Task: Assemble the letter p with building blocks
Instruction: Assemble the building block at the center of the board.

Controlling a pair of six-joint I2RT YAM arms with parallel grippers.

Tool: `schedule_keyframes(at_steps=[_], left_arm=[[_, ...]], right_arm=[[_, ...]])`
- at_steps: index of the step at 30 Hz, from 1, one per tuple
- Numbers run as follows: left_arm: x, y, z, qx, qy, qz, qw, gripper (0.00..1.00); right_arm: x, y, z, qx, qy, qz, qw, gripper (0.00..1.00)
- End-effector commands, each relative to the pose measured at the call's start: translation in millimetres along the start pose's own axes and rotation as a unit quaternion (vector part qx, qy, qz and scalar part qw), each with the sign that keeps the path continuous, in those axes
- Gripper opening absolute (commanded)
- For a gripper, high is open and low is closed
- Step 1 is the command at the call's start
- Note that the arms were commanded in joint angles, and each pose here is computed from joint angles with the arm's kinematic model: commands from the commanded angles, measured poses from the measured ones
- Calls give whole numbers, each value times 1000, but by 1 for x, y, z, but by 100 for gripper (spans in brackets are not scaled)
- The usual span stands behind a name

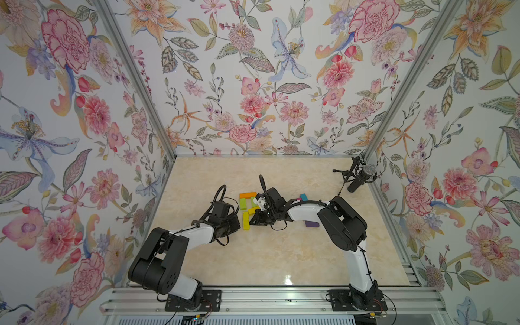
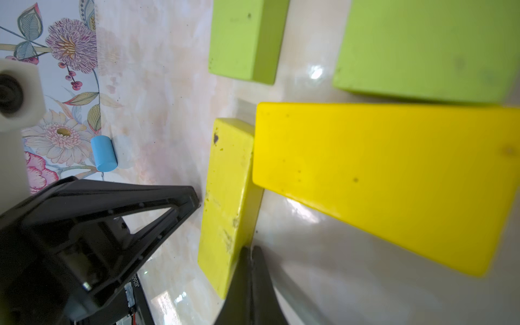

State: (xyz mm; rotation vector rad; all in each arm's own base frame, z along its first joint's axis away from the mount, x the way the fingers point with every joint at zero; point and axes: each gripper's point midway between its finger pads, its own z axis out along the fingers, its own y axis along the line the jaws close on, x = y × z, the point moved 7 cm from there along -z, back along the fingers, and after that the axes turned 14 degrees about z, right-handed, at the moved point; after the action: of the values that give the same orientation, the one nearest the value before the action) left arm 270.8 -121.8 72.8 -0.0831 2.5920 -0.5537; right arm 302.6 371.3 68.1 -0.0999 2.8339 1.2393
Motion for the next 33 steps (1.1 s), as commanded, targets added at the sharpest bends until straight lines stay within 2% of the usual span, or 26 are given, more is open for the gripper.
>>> schedule_keyframes(at_steps=[1, 6, 13, 33], left_arm=[[16, 8, 5, -26, 35, -10, 999, 0], [9, 3, 10, -13, 28, -8, 1000, 0], [9, 0, 24, -5, 46, -9, 999, 0], [11, 3, 25, -15, 52, -9, 999, 0]], right_arm=[[-2, -6, 8, 8, 8, 6, 1000, 0], [-2, -9, 9, 11, 8, 9, 1000, 0], [-8, -6, 8, 6, 4, 9, 1000, 0], [-13, 0, 9, -1, 3, 8, 1000, 0]])
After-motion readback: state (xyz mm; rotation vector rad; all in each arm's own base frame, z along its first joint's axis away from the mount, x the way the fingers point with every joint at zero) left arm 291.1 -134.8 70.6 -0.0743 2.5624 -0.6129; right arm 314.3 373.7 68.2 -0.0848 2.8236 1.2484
